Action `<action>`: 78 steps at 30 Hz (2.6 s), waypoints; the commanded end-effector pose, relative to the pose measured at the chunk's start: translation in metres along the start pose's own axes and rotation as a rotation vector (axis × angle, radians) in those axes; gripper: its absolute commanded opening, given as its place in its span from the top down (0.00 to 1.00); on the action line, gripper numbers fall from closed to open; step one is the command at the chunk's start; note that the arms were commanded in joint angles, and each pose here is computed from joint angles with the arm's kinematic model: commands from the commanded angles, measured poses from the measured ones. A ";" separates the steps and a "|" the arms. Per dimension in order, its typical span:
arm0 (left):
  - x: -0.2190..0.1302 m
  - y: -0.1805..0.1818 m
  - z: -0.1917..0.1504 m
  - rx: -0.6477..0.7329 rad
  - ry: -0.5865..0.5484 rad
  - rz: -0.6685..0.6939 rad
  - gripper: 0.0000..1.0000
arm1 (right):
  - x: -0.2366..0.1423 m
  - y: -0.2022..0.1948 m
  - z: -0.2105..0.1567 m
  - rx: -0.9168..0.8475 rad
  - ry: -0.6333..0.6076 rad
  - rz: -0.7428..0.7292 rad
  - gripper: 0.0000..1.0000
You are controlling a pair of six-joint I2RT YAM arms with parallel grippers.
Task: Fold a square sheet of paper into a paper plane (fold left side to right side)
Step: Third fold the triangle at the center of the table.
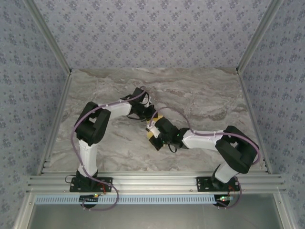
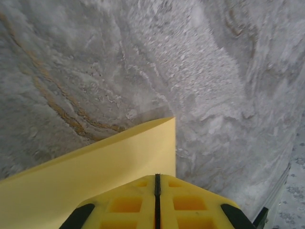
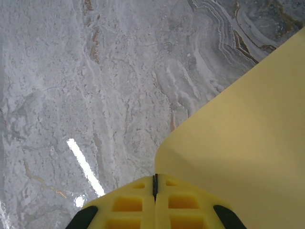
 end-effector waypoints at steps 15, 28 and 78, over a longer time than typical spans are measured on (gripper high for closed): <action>0.022 0.032 -0.018 0.006 0.085 0.097 0.95 | 0.000 -0.036 -0.005 0.348 0.019 0.125 1.00; 0.021 0.031 -0.019 0.011 0.083 0.101 0.96 | 0.000 -0.072 -0.007 0.433 0.031 0.057 1.00; 0.019 0.028 -0.020 0.016 0.076 0.095 0.96 | 0.011 -0.071 -0.030 0.506 0.093 0.036 1.00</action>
Point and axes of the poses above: each hand's point on the last joint's axis, 136 mm out from that joint toward the fingers, its own x axis out along the fingers, its own y axis along the line the jaws close on, z = x × y, the point moved 2 cm from there along -x, back along the fingers, and after that the axes turned 6 degrees about -x, right-handed, at the moved point
